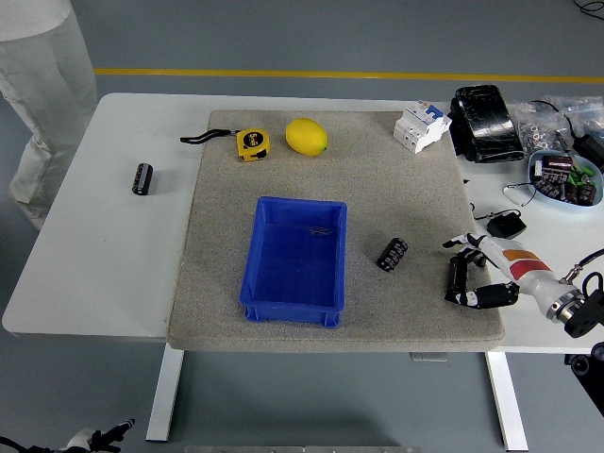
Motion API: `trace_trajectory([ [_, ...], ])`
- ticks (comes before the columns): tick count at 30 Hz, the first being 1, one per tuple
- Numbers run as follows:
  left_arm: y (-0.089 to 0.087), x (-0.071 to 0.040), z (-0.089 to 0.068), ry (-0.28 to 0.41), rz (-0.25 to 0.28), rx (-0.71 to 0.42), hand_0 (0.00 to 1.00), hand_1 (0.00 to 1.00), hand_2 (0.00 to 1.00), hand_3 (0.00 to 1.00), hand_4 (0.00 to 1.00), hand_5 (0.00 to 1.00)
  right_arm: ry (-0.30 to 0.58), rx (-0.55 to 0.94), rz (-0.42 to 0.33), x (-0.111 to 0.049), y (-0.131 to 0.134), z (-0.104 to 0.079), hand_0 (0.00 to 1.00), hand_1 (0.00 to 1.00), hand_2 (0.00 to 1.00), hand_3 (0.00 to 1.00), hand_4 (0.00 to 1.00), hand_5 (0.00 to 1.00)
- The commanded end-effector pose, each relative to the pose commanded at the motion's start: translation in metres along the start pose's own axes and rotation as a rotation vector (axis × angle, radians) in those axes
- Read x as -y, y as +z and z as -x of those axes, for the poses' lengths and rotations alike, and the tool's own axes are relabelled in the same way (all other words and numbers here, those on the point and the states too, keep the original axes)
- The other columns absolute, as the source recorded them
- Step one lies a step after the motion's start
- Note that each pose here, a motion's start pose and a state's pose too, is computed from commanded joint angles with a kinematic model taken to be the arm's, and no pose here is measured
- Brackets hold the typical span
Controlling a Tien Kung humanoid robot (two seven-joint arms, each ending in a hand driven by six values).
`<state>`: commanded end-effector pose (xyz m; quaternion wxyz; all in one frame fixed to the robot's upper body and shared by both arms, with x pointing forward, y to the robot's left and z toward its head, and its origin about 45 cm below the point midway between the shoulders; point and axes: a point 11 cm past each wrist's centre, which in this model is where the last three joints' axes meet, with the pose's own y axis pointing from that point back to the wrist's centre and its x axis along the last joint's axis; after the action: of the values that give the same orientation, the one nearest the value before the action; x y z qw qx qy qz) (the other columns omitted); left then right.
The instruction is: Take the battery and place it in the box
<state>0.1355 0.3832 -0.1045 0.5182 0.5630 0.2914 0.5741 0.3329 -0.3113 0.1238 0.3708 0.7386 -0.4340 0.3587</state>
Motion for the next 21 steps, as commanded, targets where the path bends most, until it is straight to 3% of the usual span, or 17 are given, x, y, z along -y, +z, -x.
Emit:
trace_trajectory([
  [9, -0.001, 0.0, -0.001, 0.0, -0.003, 0.006, 0.692, 0.636, 0.743, 0.728, 0.725, 0.726, 0.021, -0.007, -0.021, 0.0, -0.004, -0.003, 0.386, 0.512, 0.529, 0.741, 0.998, 0.086],
  [10, -0.001, 0.0, -0.001, 0.0, -0.003, 0.006, 0.692, 0.636, 0.743, 0.728, 0.725, 0.727, 0.025, -0.006, -0.024, 0.0, -0.005, -0.004, 0.325, 0.458, 0.5, 0.725, 0.924, 0.044],
  [21, -0.001, 0.0, -0.002, 0.001, -0.001, 0.004, 0.692, 0.635, 0.743, 0.728, 0.726, 0.727, 0.063, 0.003, -0.076, 0.003, -0.025, -0.022, 0.296, 0.449, 0.5, 0.724, 0.883, 0.02],
])
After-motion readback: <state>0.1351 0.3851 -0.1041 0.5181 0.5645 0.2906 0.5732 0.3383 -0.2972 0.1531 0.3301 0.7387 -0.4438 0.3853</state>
